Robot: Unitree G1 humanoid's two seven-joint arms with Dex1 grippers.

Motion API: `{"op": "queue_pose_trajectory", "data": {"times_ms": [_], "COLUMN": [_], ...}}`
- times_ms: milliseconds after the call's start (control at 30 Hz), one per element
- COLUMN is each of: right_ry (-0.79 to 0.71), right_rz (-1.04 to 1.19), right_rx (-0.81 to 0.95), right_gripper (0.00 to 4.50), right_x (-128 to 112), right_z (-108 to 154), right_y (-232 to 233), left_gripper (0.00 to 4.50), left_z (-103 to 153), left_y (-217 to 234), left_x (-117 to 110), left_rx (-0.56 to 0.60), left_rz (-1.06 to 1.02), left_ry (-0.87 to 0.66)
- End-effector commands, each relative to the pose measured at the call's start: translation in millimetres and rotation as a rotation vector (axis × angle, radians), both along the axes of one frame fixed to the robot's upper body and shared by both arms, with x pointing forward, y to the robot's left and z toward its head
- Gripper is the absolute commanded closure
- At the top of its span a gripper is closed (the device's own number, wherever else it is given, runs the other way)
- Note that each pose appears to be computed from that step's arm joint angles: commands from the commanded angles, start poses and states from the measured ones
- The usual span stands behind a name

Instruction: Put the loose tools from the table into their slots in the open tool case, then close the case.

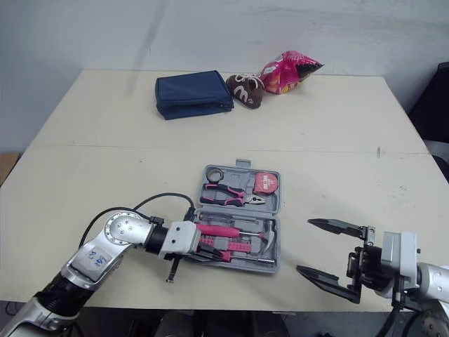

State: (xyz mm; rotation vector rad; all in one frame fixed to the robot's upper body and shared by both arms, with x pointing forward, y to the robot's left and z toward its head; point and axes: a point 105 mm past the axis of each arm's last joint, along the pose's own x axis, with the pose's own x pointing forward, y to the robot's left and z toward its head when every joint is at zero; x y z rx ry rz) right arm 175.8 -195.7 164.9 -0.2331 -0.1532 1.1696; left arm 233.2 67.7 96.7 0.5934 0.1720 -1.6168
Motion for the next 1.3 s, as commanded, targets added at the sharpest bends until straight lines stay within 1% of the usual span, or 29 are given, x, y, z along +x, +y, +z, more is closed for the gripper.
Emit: {"op": "queue_pose_trajectory", "data": {"times_ms": [33,167,300,500,567,600,667,700,767,800,833,900,967,1000,1033,1067,1167,1200,1233,1267,1300], "right_ry": [-0.026,-0.022,-0.020,-0.016,-0.010,0.004,0.013,0.052,0.100,0.112,0.116,0.150,0.174,0.192,0.204,0.204,0.208,0.213,0.211,0.222,0.229], "right_rz": [-0.003,-0.007,-0.016,-0.035,-0.063,-0.080,-0.130,-0.202,-0.321,-0.365,-0.365,-0.333,-0.321,-0.329,-0.337,-0.344,-0.362,-0.366,-0.367,-0.359,-0.354], "right_rx": [-0.011,-0.011,-0.009,0.004,0.007,0.008,0.007,-0.021,-0.080,-0.104,-0.091,-0.104,-0.129,-0.144,-0.154,-0.170,-0.194,-0.210,-0.228,-0.248,-0.262], "right_gripper": [0.00,0.00,0.00,0.00,0.00,0.00,0.00,0.00,0.00,0.00,0.00,0.00,0.00,0.53,0.76,1.21,2.67,3.34,3.64,4.19,4.44], "right_x": [-4.5,-6.2,-8.5,-10.7,-9.4,-8.8,-6.0,1.0,15.1,20.9,25.4,31.8,34.9,41.2,46.2,53.7,72.3,76.8,80.9,84.1,86.5], "right_z": [1.8,-3.5,-10.6,-18.1,-20.1,-22.1,-24.1,-28.2,-34.4,-36.1,-34.6,-38.3,-42.3,-48.4,-52.6,-57.6,-68.7,-72.8,-76.8,-82.4,-86.2], "right_y": [-3.9,-8.4,-15.5,-20.5,-22.4,-23.4,-26.3,-30.3,-37.9,-40.7,-38.3,-30.7,-27.9,-26.6,-25.6,-23.6,-17.8,-16.7,-15.6,-13.5,-12.2], "left_gripper": [4.44,4.44,4.44,4.44,4.44,4.44,4.44,4.44,4.44,4.44,4.44,4.44,4.44,4.50,4.50,4.50,4.50,4.50,4.50,4.50,4.50], "left_z": [-16.5,-22.2,-41.0,-52.2,-48.4,-42.2,-21.0,-2.4,22.3,29.4,33.6,41.3,45.9,46.0,46.0,42.2,23.6,19.0,14.1,9.9,7.1], "left_y": [3.7,2.3,2.1,5.5,3.7,1.0,-3.8,0.2,14.5,21.4,33.7,68.4,87.1,99.0,107.1,115.5,123.3,122.1,121.0,116.8,113.7], "left_x": [-0.4,-7.0,-4.2,-7.2,-7.9,-8.7,-8.0,-7.7,-7.1,-7.2,-3.7,17.2,30.4,39.3,45.1,52.1,65.8,69.5,73.3,76.0,78.0], "left_rx": [0.082,0.120,0.215,0.268,0.221,0.170,0.019,-0.091,-0.227,-0.262,-0.272,-0.278,-0.288,-0.280,-0.275,-0.251,-0.214,-0.214,-0.202,-0.199,-0.196], "left_rz": [0.020,-0.016,0.069,0.124,0.109,0.087,0.057,0.049,0.047,0.047,0.077,0.232,0.332,0.395,0.434,0.488,0.582,0.595,0.608,0.604,0.601], "left_ry": [0.042,0.062,0.128,0.197,0.179,0.161,0.122,0.125,0.143,0.155,0.168,0.135,0.102,0.086,0.075,0.052,0.048,0.045,0.037,0.040,0.040]}}
